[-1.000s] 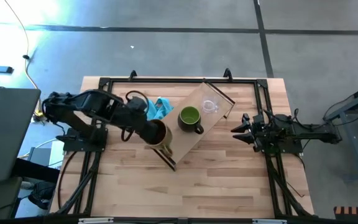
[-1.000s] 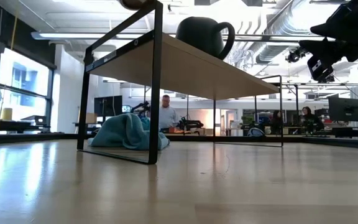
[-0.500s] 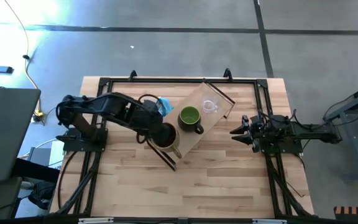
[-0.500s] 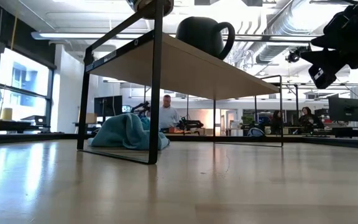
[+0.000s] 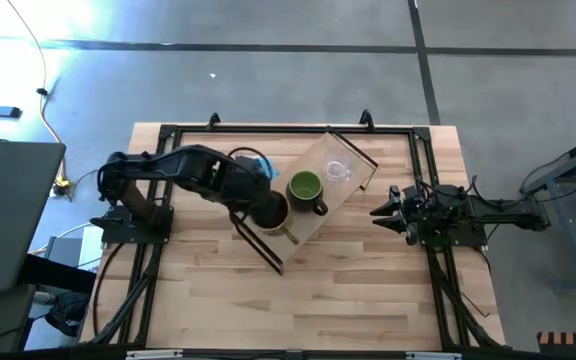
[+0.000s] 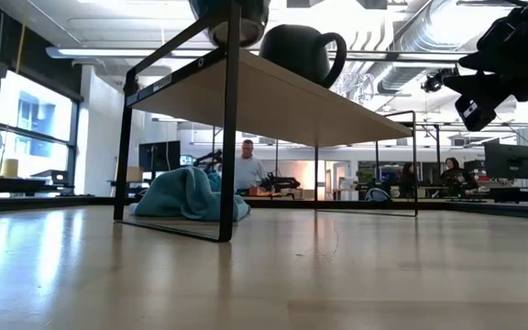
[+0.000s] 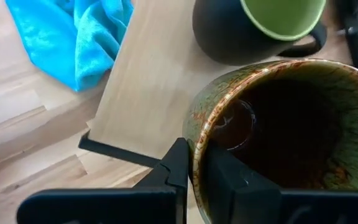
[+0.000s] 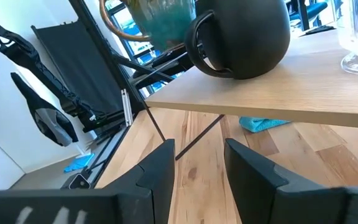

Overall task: Stack small to large cups/mugs on shelf
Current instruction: Put the green mug on the shelf

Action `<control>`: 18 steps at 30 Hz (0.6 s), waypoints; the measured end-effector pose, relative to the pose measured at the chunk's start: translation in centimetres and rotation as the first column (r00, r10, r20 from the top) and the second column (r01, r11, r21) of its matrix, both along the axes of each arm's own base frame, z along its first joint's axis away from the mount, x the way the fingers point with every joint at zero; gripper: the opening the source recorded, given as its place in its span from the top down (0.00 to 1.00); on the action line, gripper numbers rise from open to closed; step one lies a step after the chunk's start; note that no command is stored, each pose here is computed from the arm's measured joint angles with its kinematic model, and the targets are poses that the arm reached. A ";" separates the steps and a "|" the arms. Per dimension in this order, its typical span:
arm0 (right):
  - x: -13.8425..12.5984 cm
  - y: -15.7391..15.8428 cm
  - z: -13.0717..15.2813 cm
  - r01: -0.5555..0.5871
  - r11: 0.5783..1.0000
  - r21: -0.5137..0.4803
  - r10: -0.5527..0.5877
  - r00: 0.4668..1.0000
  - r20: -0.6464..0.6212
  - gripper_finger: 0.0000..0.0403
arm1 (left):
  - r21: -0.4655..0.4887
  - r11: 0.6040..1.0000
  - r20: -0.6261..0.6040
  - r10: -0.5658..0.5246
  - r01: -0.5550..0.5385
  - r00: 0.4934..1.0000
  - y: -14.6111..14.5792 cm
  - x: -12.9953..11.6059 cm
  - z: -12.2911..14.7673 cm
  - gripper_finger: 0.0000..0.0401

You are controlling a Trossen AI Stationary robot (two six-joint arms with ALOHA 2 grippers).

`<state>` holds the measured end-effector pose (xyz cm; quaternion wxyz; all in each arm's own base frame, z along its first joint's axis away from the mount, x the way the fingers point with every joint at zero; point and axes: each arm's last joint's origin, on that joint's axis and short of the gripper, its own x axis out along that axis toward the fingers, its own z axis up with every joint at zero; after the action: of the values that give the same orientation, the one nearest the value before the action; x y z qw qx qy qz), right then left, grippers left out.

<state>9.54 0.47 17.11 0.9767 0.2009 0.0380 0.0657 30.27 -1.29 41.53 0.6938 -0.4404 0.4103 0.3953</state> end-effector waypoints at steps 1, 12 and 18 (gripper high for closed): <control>0.0 0.0 0.0 0.000 1.000 0.000 0.000 1.000 0.000 0.68 | -0.008 1.000 -0.010 0.000 0.000 1.000 0.2 0.2 -0.2 0.96; 0.0 0.0 -0.1 -0.014 1.000 0.009 0.014 1.000 -0.009 0.68 | -0.033 0.999 -0.038 0.000 -0.002 0.999 1.2 1.0 -0.9 0.96; 0.0 0.0 -0.1 -0.014 1.000 0.005 0.014 1.000 -0.009 0.68 | -0.058 0.998 -0.047 0.015 -0.018 0.999 1.1 1.5 -1.4 0.96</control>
<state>9.59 0.51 17.05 0.9755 0.2033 0.0435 0.0717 31.75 -0.19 40.16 0.6676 -0.4546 0.4343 0.3989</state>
